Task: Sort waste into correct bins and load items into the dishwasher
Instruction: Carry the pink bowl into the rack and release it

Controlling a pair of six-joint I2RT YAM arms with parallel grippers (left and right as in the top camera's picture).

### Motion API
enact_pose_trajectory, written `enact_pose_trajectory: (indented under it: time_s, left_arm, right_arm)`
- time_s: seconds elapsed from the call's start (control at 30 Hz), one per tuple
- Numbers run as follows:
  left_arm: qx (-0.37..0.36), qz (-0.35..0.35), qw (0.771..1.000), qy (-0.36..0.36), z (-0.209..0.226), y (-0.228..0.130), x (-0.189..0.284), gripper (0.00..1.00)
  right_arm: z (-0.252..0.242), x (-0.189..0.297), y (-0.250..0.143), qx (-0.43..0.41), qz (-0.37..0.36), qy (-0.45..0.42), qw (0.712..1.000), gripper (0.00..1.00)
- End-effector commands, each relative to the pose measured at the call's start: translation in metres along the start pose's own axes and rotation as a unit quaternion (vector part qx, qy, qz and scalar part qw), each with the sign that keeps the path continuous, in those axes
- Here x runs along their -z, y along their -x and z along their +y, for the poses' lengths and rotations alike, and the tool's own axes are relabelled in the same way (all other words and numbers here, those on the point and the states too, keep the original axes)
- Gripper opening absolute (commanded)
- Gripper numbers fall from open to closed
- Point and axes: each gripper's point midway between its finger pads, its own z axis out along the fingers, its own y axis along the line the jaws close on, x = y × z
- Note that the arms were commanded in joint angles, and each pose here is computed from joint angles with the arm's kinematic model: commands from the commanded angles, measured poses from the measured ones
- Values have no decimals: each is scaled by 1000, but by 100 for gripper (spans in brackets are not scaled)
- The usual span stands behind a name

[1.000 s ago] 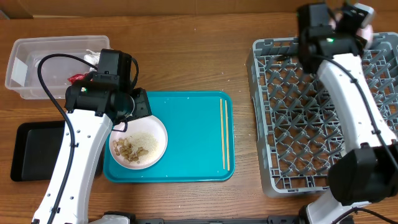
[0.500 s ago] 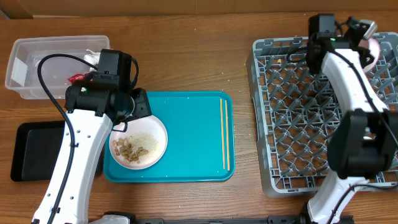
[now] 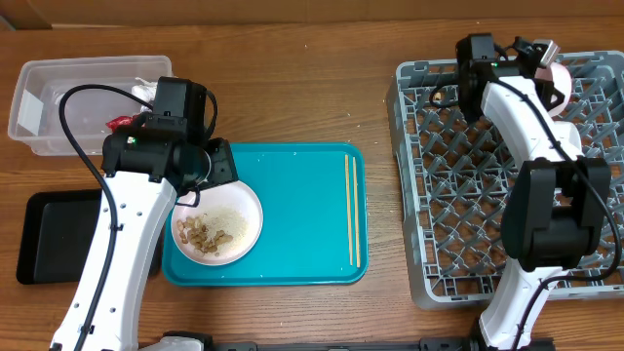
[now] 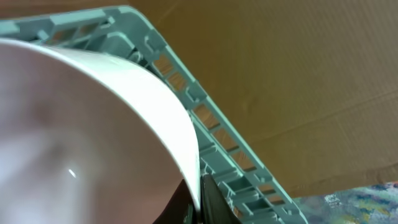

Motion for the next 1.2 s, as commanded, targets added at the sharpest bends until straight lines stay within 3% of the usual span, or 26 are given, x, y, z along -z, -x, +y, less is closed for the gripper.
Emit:
enact_pose_trajectory:
  time_s: [0.0,0.3,0.37,0.5,0.6,0.9,1.0,1.17]
  left_arm:
    - [-6,-2,1000,-2,-2,3,1,60]
    - [-6,-2,1000,-2,-2,3,1,60]
    - [-6,-2,1000,-2,-2,3,1,60]
    - [-6,-2,1000,-2,-2,3,1,61]
    - [-6,-2,1000,-2,-2,3,1,60]
    - [-6,-1,1000,-2,-1,2,1,60]
    - [-6,0,1000,-1,-1,2,1,61]
    - [-6,0,1000,-1,-1,2,1,61]
  right_arm:
    - [25,2,-28,10,49,58,997,4]
    - [52,18,-62,40,128,151,979,11]
    - [61,26,-70,46,147,180,972,15]
    - [72,42,-82,61,172,217,959,36]
    - [74,53,-84,68,178,233,954,43]
    - [40,94,-56,19,181,314,932,45]
    - [23,119,-43,2,176,380,908,46]
    - [6,174,-42,21,181,517,836,49]
